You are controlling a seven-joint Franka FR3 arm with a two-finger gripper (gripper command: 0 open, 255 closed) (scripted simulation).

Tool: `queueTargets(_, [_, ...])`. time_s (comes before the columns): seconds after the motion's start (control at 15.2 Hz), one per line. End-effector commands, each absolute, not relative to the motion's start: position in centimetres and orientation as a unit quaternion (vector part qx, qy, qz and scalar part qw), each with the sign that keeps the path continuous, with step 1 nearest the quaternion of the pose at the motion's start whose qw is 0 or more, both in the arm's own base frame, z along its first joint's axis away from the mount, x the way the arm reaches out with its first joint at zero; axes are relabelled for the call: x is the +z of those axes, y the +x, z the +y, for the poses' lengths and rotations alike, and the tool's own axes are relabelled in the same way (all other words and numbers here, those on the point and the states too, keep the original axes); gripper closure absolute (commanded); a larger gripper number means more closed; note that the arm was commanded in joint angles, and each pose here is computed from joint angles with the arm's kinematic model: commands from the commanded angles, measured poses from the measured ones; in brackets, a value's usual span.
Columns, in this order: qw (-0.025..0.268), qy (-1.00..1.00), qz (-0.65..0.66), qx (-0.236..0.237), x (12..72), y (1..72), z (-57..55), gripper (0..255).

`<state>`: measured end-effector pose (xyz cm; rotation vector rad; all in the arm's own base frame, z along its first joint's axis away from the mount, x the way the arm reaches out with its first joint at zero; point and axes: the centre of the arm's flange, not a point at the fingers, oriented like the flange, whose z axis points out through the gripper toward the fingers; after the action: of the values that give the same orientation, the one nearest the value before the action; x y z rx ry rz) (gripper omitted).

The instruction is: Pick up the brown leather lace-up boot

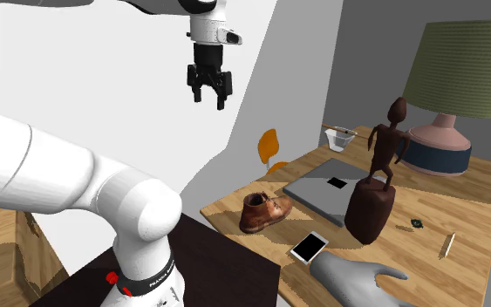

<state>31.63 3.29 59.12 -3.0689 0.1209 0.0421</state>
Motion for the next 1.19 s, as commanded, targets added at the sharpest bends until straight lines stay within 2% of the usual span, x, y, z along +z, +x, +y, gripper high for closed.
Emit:
queueTargets(0.0, [0.035, -0.999, 0.039, 0.014, 59.1, 31.6, 3.3, 0])
queueTargets(1.12, [-0.021, -0.998, 0.051, 0.024, 39.4, 42.5, 2.8, 0])
